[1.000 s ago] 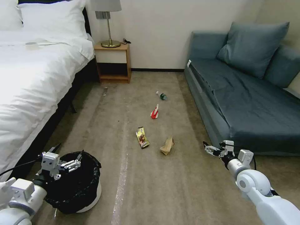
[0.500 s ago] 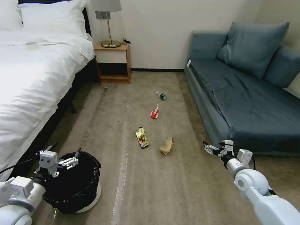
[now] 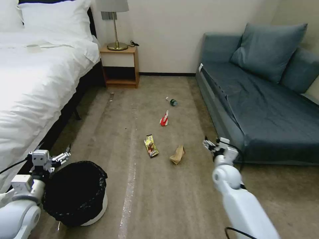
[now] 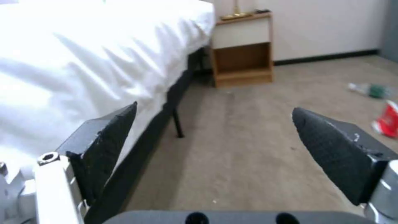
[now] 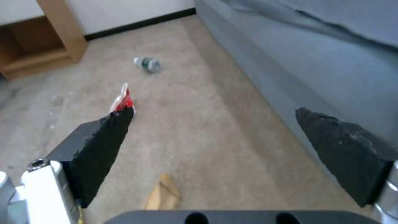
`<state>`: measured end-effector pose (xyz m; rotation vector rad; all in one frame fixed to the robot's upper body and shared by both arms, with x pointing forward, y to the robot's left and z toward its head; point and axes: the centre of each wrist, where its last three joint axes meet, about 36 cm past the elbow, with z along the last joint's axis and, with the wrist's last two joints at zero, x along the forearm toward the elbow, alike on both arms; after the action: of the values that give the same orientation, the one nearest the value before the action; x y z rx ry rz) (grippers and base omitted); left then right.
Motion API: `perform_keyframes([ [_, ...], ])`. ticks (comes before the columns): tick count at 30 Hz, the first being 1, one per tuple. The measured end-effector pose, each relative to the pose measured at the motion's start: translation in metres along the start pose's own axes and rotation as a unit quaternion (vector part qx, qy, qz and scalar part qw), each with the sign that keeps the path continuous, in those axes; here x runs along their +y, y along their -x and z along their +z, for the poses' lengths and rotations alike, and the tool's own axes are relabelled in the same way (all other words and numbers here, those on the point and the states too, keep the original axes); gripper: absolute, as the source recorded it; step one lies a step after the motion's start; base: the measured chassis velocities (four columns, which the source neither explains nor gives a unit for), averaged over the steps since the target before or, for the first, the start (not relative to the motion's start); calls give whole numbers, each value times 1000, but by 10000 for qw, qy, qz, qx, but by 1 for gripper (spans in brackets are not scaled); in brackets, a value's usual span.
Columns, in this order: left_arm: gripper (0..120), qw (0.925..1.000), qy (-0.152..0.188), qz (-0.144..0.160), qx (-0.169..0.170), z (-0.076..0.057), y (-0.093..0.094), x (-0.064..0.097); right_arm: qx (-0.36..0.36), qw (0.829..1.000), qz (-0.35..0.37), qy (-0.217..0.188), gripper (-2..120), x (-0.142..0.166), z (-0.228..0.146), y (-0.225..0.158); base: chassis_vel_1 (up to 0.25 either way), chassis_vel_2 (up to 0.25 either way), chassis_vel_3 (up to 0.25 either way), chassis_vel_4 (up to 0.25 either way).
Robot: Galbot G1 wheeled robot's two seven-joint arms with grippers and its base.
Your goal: Pick up the trash bin, then pick up the garbage on the floor and place it into the trash bin.
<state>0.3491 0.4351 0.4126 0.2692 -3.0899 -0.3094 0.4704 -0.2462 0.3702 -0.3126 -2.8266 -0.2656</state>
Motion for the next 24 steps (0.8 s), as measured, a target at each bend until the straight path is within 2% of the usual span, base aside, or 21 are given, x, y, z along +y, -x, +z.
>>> perform_keyframes([
  [5, 100, 9999, -48, -108, -92, -1, 15, 0, 10, 9996, -10, -289, 100, -29, -10, -6, 0, 0, 0, 0],
  [6, 100, 9998, -75, -124, -117, -1, 21, -1, -4, 9988, -19, -497, 100, -47, -16, -11, 0, 0, 0, 0],
  [7, 100, 9998, -75, -124, -117, -1, 21, -1, -4, 9988, -19, -497, 100, -47, -16, -11, 0, 0, 0, 0],
  [8, 100, 9997, -98, -168, -114, 0, 30, -2, -14, 9980, -47, -633, 100, -55, -19, -14, 0, 0, 0, 0],
  [9, 100, 9996, -142, -228, -81, -3, 47, -5, -12, 9966, -66, -818, 100, -65, -21, -20, 0, 0, 0, 0],
  [10, 100, 9996, -142, -228, -81, -3, 47, -5, -12, 9966, -66, -818, 100, -65, -21, -20, 0, 0, 0, 0],
  [12, 100, 9999, -143, -74, -60, -17, 55, -10, -25, 9953, -110, -958, 100, -69, -23, -26, 0, 0, 0, 0],
  [13, 100, 9999, -98, 26, -41, -22, 50, -12, -12, 9947, -144, -1018, 100, -69, -23, -30, 0, 0, 0, 0],
  [15, 100, 9999, -98, 26, -41, -22, 50, -12, -12, 9947, -144, -1018, 100, -69, -23, -30, 0, 0, 0, 0],
  [16, 100, 9999, -49, 117, 91, -20, 42, -13, 7, 9943, -162, -1057, 100, -68, -22, -34, 0, 0, 0, 0],
  [17, 100, 9991, 131, 243, 329, -12, 24, -10, 109, 9925, -252, -1187, 100, -66, -15, -43, 0, 0, 0, 0],
  [18, 100, 9986, 220, 222, 418, -8, 16, -5, 181, 9912, -282, -1281, 100, -66, -9, -47, 0, 0, 0, 0],
  [24, 100, 9980, 345, 162, 498, -7, 6, 3, 258, 9894, -338, -1389, 100, -69, 0, -52, 0, 0, 0, 0],
])
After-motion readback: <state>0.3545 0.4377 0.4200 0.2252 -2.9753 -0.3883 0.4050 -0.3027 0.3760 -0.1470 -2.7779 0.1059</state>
